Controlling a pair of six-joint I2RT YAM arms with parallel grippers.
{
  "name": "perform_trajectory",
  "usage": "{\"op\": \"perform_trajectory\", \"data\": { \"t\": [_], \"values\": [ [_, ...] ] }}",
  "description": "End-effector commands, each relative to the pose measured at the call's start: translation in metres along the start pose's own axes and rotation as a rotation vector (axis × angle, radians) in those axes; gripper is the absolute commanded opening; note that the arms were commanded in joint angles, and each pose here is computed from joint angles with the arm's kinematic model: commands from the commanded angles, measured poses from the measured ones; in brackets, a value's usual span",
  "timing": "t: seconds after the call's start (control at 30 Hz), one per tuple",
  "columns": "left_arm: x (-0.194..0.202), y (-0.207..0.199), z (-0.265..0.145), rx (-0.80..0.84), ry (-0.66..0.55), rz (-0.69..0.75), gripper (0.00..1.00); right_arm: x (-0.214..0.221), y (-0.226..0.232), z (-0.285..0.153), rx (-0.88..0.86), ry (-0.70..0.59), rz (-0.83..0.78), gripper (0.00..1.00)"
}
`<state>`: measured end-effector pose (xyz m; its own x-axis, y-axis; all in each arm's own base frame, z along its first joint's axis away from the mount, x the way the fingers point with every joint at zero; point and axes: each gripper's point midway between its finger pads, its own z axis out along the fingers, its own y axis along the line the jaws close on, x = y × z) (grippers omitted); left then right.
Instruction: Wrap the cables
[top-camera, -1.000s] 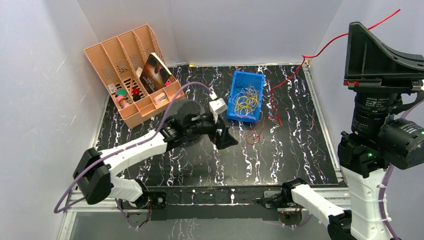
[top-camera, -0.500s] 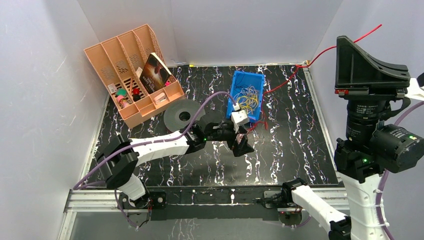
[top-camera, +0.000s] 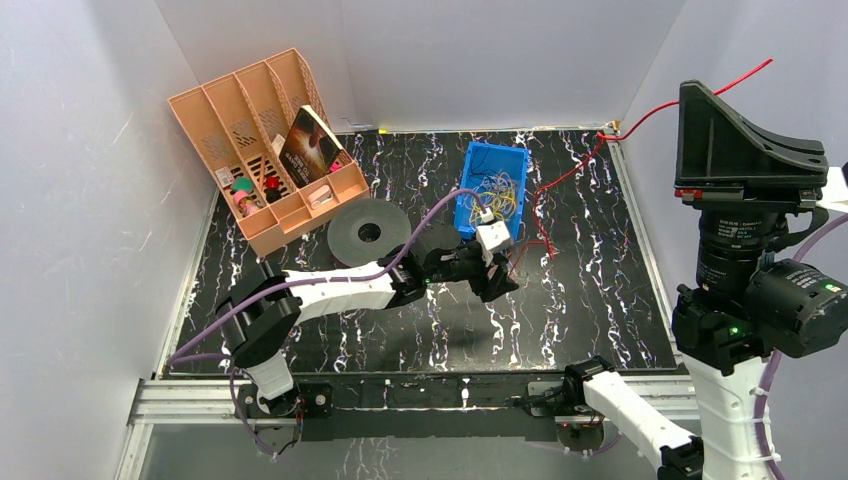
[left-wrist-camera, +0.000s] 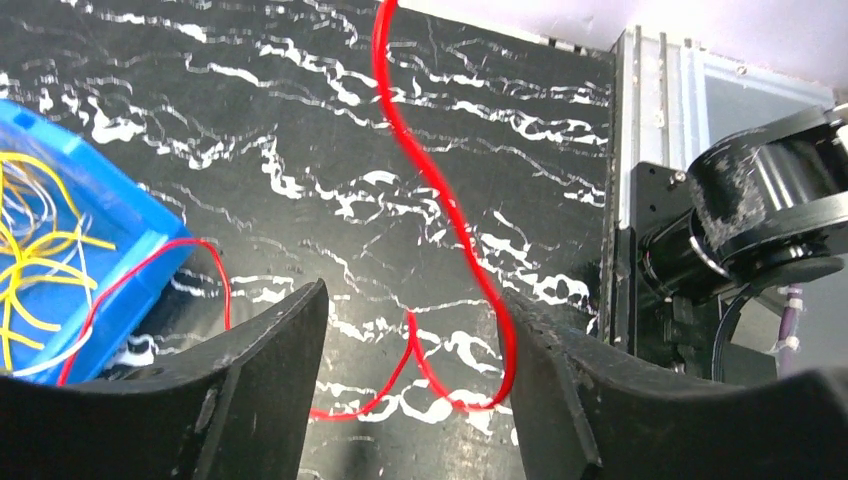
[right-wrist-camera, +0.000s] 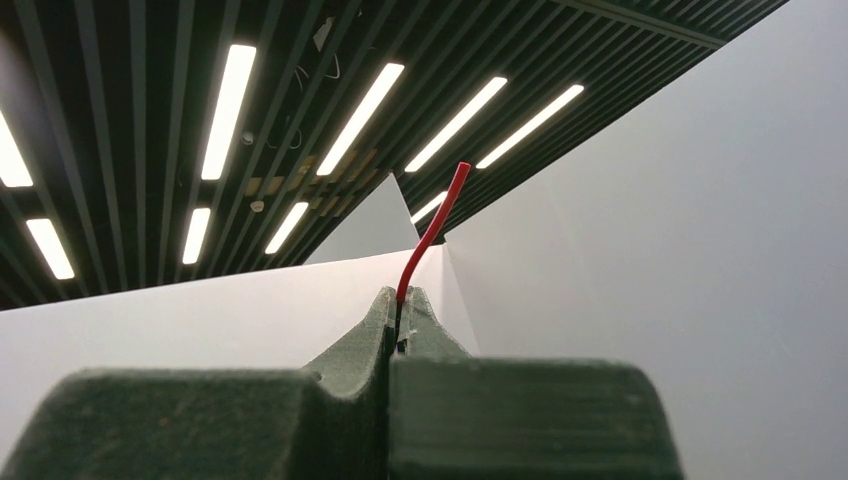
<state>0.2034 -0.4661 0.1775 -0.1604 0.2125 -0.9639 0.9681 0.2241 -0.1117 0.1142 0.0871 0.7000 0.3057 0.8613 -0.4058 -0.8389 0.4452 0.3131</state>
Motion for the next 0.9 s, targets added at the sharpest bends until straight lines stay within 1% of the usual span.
{"op": "perform_trajectory", "data": {
  "t": [0.0, 0.07, 0.1, 0.27, 0.37, 0.5, 0.63, 0.77, 0.87],
  "values": [
    [-0.048, -0.012, 0.007, 0.038, -0.126, 0.066, 0.60, -0.009, 0.010, -0.003, -0.030, -0.018, -0.021, 0.00],
    [-0.050, -0.014, 0.007, 0.046, -0.128, 0.070, 0.56, -0.008, 0.010, -0.003, -0.031, -0.015, -0.019, 0.00],
    [-0.050, -0.014, 0.007, 0.048, -0.127, 0.071, 0.52, -0.007, 0.009, -0.003, -0.030, -0.013, -0.020, 0.00],
    [-0.045, -0.013, 0.007, 0.040, -0.095, 0.083, 0.25, -0.007, 0.010, -0.003, -0.030, -0.015, -0.018, 0.00],
    [-0.043, -0.011, 0.006, 0.028, -0.075, 0.085, 0.00, -0.009, 0.010, -0.003, -0.029, -0.018, -0.024, 0.00],
    [-0.051, -0.013, 0.000, 0.026, -0.079, 0.091, 0.00, -0.009, 0.009, -0.003, -0.024, -0.019, -0.034, 0.00],
    [-0.072, -0.022, -0.009, 0.050, -0.091, 0.093, 0.00, -0.009, 0.007, -0.005, -0.013, -0.018, -0.048, 0.00],
    [-0.110, -0.035, -0.026, 0.088, -0.140, 0.121, 0.00, -0.012, 0.004, -0.011, 0.005, -0.030, -0.077, 0.00],
    [-0.151, -0.043, -0.043, 0.097, -0.208, 0.168, 0.00, -0.015, 0.002, -0.016, 0.018, -0.042, -0.084, 0.00]
  ]
}}
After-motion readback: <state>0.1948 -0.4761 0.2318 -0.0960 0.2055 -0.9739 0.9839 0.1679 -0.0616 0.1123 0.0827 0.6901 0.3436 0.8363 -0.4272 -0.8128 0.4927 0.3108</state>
